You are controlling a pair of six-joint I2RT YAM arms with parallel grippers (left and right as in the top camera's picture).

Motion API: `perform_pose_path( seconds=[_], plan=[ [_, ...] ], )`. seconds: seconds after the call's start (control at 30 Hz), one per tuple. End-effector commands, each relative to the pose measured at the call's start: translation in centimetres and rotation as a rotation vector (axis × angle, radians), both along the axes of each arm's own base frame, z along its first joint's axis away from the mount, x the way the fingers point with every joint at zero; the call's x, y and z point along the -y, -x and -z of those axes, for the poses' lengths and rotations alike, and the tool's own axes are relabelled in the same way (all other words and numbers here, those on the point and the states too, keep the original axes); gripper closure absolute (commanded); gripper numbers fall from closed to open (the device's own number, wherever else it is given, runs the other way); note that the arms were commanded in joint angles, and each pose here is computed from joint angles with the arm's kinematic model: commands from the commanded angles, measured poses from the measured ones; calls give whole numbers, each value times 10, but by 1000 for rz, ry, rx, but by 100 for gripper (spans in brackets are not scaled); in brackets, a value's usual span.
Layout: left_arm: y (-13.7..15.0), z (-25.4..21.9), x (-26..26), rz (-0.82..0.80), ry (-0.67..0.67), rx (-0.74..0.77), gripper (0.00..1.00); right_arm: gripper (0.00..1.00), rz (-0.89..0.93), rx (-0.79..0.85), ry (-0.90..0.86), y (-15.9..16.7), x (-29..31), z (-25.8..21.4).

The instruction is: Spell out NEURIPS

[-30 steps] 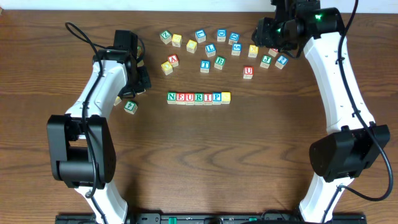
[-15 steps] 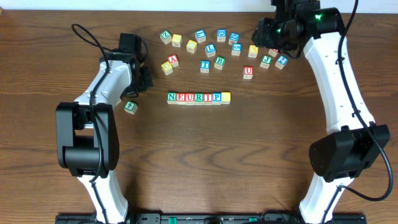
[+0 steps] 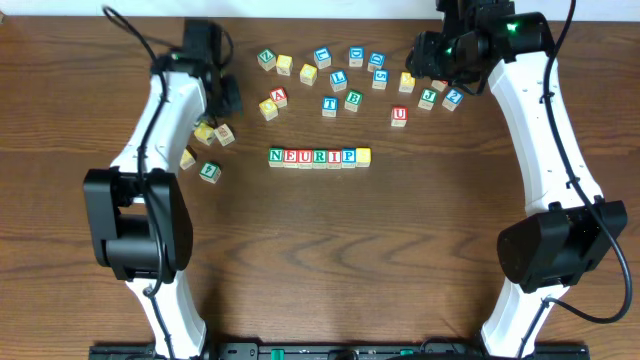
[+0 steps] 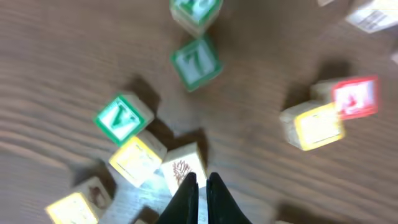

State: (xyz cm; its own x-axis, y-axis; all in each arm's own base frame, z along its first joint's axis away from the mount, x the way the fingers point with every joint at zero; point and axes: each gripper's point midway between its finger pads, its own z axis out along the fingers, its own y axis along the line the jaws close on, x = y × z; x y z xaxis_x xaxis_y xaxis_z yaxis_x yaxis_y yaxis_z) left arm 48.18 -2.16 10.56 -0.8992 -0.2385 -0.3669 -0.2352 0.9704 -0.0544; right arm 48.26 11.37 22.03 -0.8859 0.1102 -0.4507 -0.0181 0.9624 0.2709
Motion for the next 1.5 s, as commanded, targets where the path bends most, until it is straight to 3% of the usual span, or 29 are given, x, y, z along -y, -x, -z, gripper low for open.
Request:
perform_pose_path(
  seconds=[0.0, 0.07, 0.13, 0.17, 0.2, 0.3, 0.33, 0.4, 0.57, 0.8, 1.03, 1.47],
  plan=[
    [-11, -39, -4, 11, -18, 50, 92, 33, -17, 0, 22, 4, 2, -2],
    [-9, -59, -4, 24, -23, 55, 88, 15, -19, 3, 38, 8, 7, -6],
    [-6, -78, -4, 36, -27, 64, 83, 5, 0, 4, 56, 13, 16, -12],
    [-4, -86, -4, 41, -29, 71, 75, 2, 8, 7, 64, 15, 20, -15],
    [-2, -96, -4, 46, -31, 82, 67, 1, 18, 8, 71, 18, 24, -20],
    [6, -125, -5, 44, -28, 135, 31, 1, 50, 23, 96, 28, 38, -35],
    [9, -135, -5, 44, -28, 155, 11, 1, 60, 27, 103, 33, 43, -41],
    [17, -153, -6, 44, -27, 187, 0, 1, 76, 22, 115, 45, 51, -49],
    [33, -177, -7, 43, -25, 223, 0, 1, 117, -24, 141, 80, 72, -65],
    [33, -178, -7, 42, -24, 226, 1, 1, 157, -27, 209, 123, 91, -90],
    [33, -178, -7, 43, -25, 226, 1, 1, 157, -26, 208, 139, 92, -98],
    [34, -179, -7, 43, -25, 226, 1, 1, 161, -28, 225, 139, 95, -98]
  ],
)
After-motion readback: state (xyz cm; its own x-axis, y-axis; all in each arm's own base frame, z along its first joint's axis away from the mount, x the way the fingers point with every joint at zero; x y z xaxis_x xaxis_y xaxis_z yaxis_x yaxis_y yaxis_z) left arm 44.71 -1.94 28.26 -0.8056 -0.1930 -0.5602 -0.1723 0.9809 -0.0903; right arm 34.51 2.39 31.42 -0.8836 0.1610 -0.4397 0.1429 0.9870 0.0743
